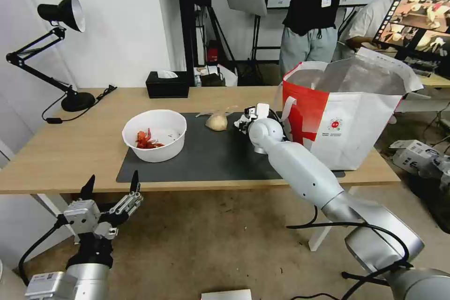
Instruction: Pick up the trash from the table and place it into the takeout bag.
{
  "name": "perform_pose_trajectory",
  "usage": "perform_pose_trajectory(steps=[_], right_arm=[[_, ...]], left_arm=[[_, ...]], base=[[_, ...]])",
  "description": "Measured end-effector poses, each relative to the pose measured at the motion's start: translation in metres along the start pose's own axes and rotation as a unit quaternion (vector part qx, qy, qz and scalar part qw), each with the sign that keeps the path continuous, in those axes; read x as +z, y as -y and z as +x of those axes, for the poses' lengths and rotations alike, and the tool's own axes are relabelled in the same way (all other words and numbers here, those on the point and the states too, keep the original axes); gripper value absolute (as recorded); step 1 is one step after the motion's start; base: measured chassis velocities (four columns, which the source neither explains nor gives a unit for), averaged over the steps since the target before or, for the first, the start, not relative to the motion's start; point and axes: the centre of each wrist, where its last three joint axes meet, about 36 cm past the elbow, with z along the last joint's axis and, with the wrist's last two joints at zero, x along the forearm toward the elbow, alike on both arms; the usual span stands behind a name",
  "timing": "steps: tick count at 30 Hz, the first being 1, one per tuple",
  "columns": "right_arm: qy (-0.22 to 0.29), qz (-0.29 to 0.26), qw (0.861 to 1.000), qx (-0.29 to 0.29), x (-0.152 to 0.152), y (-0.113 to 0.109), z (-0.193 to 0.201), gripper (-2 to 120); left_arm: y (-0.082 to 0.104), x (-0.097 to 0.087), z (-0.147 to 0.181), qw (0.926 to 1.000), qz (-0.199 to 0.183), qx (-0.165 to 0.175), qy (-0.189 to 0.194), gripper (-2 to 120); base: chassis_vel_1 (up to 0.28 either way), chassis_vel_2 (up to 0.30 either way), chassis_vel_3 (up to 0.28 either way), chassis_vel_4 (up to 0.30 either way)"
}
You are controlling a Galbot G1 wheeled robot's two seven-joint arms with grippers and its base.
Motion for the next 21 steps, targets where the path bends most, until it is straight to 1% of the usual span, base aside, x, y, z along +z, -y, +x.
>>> perform_pose_trajectory(steps=[5, 11, 17, 21], right_arm=[[0.014, 0.000, 1.000, -0.003, -0.002, 0.003, 0.007, 0], [0.047, 0.008, 0.999, -0.016, -0.004, 0.007, 0.024, 0], [0.068, 0.020, 0.997, -0.027, -0.007, 0.006, 0.039, 0], [0.086, 0.026, 0.995, -0.044, -0.011, 0.000, 0.054, 0]], left_arm=[[0.000, 0.000, 0.000, 1.0000, 0.001, -0.001, 0.000, 100], [0.000, 0.001, 0.001, 1.0000, 0.001, -0.002, -0.001, 100], [0.000, 0.001, 0.002, 1.0000, 0.001, -0.002, 0.002, 100], [0.000, 0.001, 0.002, 1.0000, 0.000, -0.003, 0.007, 100]], base=[[0.000, 0.000, 0.000, 0.000], [0.000, 0.000, 0.000, 0.000], [0.000, 0.000, 0.000, 0.000], [0.000, 0.000, 0.000, 0.000]])
